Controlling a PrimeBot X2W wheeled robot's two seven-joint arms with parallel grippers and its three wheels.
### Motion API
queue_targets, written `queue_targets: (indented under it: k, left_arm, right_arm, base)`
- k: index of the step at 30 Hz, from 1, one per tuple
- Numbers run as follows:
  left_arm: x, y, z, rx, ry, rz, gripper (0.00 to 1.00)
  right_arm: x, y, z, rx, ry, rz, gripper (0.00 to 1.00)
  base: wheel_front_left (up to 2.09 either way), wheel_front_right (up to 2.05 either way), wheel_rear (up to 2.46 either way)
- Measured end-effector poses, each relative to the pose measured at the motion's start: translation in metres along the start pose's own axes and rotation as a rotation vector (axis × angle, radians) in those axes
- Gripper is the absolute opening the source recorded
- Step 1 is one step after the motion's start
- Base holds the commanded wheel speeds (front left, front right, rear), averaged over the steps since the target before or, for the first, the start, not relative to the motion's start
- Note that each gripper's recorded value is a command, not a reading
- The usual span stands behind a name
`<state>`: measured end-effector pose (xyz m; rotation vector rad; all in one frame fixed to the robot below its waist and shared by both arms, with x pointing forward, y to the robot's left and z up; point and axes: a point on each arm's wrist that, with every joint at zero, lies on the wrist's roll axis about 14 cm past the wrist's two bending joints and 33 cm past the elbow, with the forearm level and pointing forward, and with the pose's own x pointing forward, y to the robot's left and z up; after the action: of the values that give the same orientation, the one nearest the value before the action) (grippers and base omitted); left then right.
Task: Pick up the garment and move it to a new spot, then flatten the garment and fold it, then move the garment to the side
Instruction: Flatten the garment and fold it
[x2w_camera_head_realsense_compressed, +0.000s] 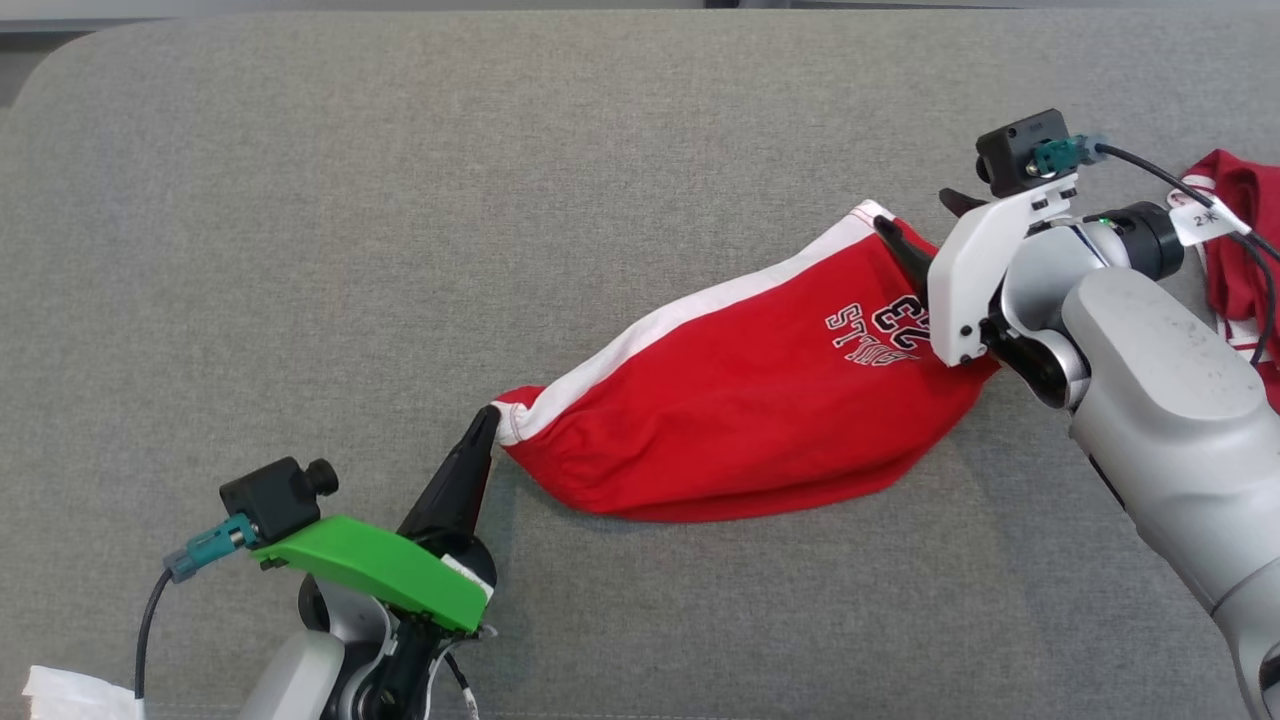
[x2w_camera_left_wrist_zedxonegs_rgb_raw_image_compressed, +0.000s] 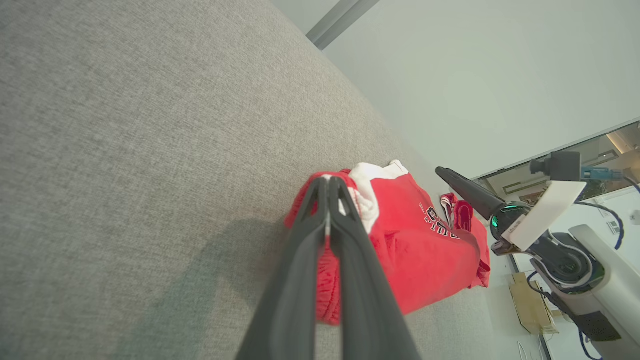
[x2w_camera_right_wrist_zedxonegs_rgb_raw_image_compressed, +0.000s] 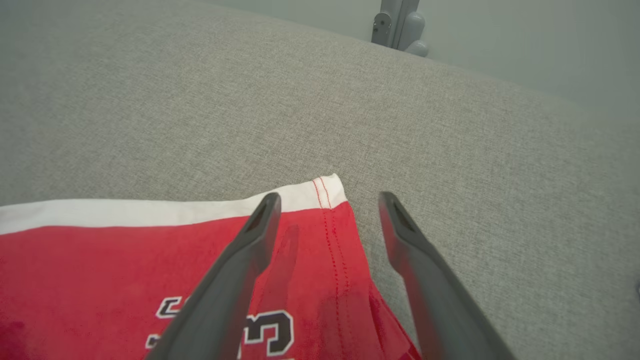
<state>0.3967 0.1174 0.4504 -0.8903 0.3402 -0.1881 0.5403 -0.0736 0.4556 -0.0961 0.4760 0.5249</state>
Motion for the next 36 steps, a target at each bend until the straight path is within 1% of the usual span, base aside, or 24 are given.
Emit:
queue_targets:
  k: [9, 16, 20, 21, 24, 27, 31, 34, 35, 36]
  left_arm:
    - [0.002, 0.007, 0.002, 0.003, -0.010, 0.019, 0.00]
    - [0.003, 0.009, 0.001, 0.002, -0.006, 0.021, 0.00]
    - [0.002, 0.008, 0.001, 0.001, -0.003, 0.017, 0.00]
    - [0.002, 0.009, 0.001, 0.001, -0.004, 0.018, 0.00]
    - [0.003, 0.010, 0.002, 0.003, -0.005, 0.018, 0.00]
    - [0.003, 0.013, 0.001, 0.001, -0.005, 0.025, 0.00]
    - [0.005, 0.014, 0.006, 0.003, -0.027, 0.026, 0.00]
    - [0.006, 0.014, 0.011, 0.012, -0.047, 0.022, 0.00]
    - [0.006, 0.013, 0.015, 0.023, -0.064, 0.016, 0.00]
    - [0.007, 0.012, 0.019, 0.026, -0.075, 0.012, 0.00]
  right_arm:
    - [0.030, 0.001, -0.022, -0.070, 0.188, 0.006, 1.00]
    - [0.038, 0.000, -0.032, -0.090, 0.238, 0.002, 1.00]
    - [0.042, 0.003, -0.037, -0.099, 0.235, 0.011, 1.00]
    - [0.043, 0.004, -0.038, -0.099, 0.235, 0.012, 0.96]
    - [0.046, 0.005, -0.043, -0.100, 0.240, 0.019, 0.00]
    - [0.049, 0.006, -0.041, -0.096, 0.222, 0.028, 0.00]
    - [0.050, 0.000, -0.030, -0.114, 0.150, 0.024, 0.00]
    - [0.048, -0.002, -0.012, -0.123, 0.067, 0.024, 0.00]
    - [0.044, -0.003, 0.003, -0.119, -0.001, 0.024, 0.00]
    - [0.041, -0.004, 0.011, -0.116, -0.034, 0.021, 0.00]
  base:
    - [0.00, 0.00, 0.00]
    - [0.00, 0.00, 0.00]
    - [0.00, 0.00, 0.00]
    - [0.00, 0.00, 0.00]
    - [0.00, 0.00, 0.00]
    - [0.00, 0.00, 0.00]
    - [0.00, 0.00, 0.00]
    - [0.00, 0.00, 0.00]
    - [0.00, 0.00, 0.00]
    - [0.00, 0.00, 0.00]
